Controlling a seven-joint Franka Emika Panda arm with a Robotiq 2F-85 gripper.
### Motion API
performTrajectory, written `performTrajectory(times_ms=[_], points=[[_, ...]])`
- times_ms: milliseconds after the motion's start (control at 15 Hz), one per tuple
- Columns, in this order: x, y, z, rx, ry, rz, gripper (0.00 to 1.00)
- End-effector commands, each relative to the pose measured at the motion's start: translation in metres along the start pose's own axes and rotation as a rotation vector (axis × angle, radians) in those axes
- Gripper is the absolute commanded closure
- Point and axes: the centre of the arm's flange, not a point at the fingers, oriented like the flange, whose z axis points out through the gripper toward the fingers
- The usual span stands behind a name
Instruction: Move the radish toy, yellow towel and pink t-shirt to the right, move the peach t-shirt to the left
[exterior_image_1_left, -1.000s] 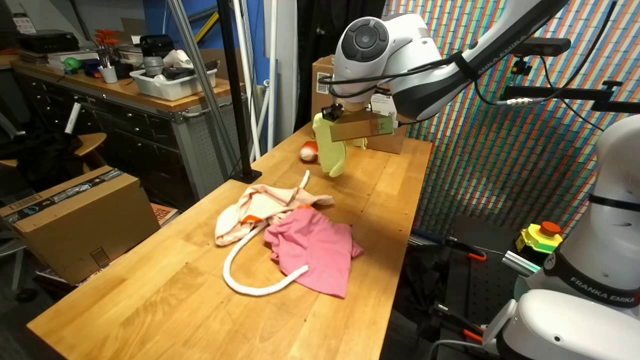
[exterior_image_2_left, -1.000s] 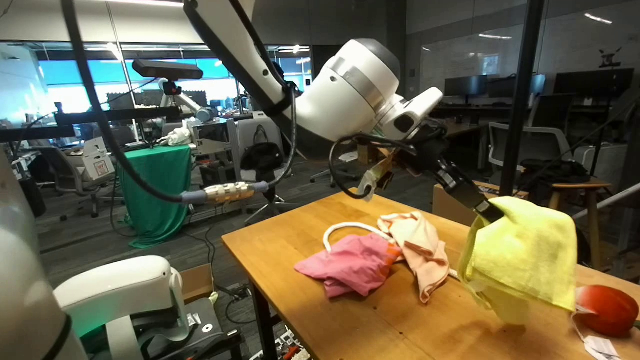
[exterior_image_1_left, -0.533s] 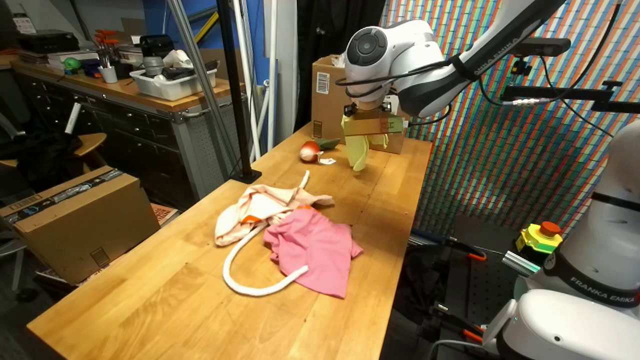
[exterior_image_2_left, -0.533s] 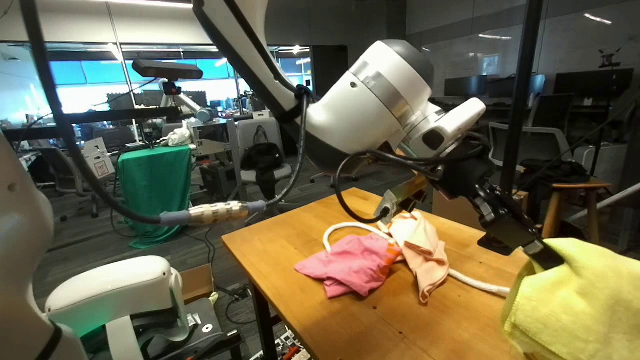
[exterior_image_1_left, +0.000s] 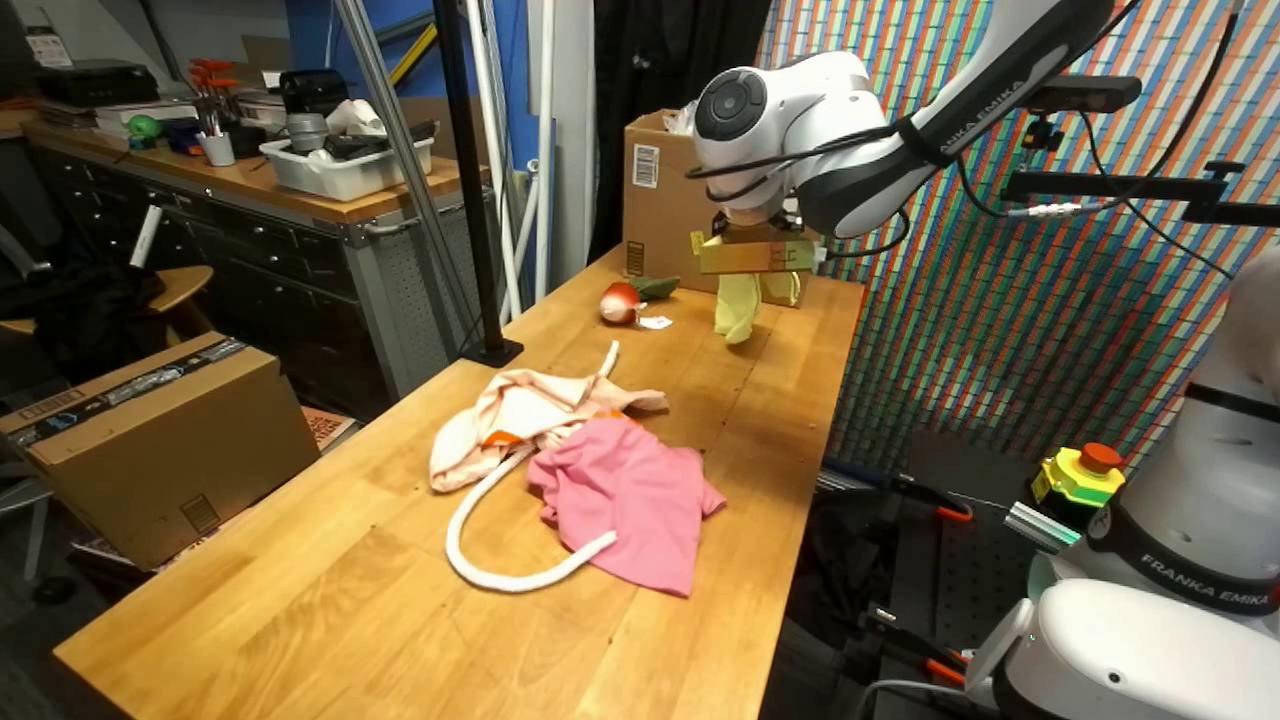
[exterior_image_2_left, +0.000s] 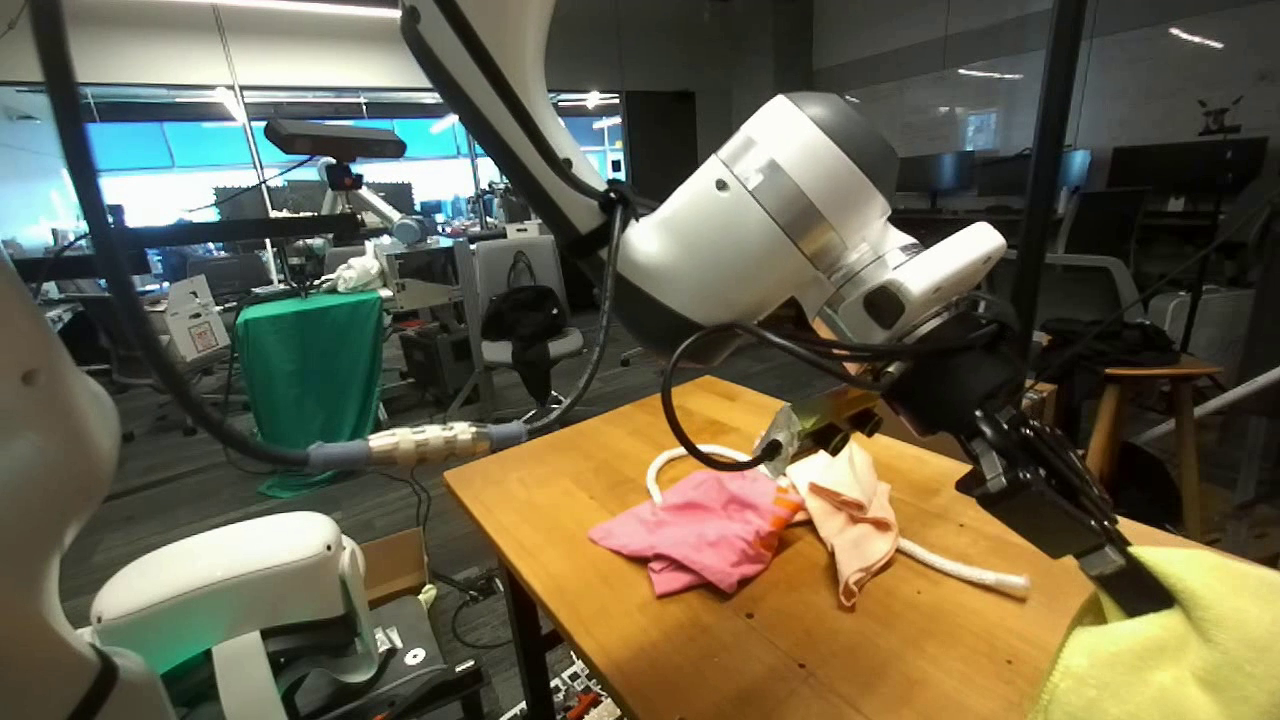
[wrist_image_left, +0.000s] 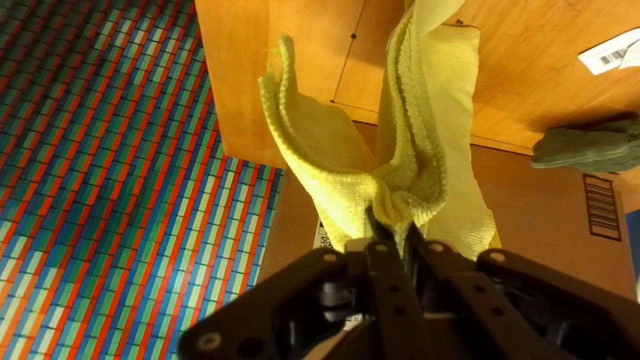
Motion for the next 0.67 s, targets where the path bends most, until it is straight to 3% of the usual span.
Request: performTrajectory(times_ms=[0,400,467,600], points=[[0.002,0.004,0.006,-0.062,-0.019,0.042,0.94],[0.007,0.012,0.025,-0.146,-0.042,0.092,0.93],[0.007,0.012,0.027,-0.148,-0.047,0.094,0.68],[0.006,0.011,0.029,-0.152,-0.050,0.090,0.61]])
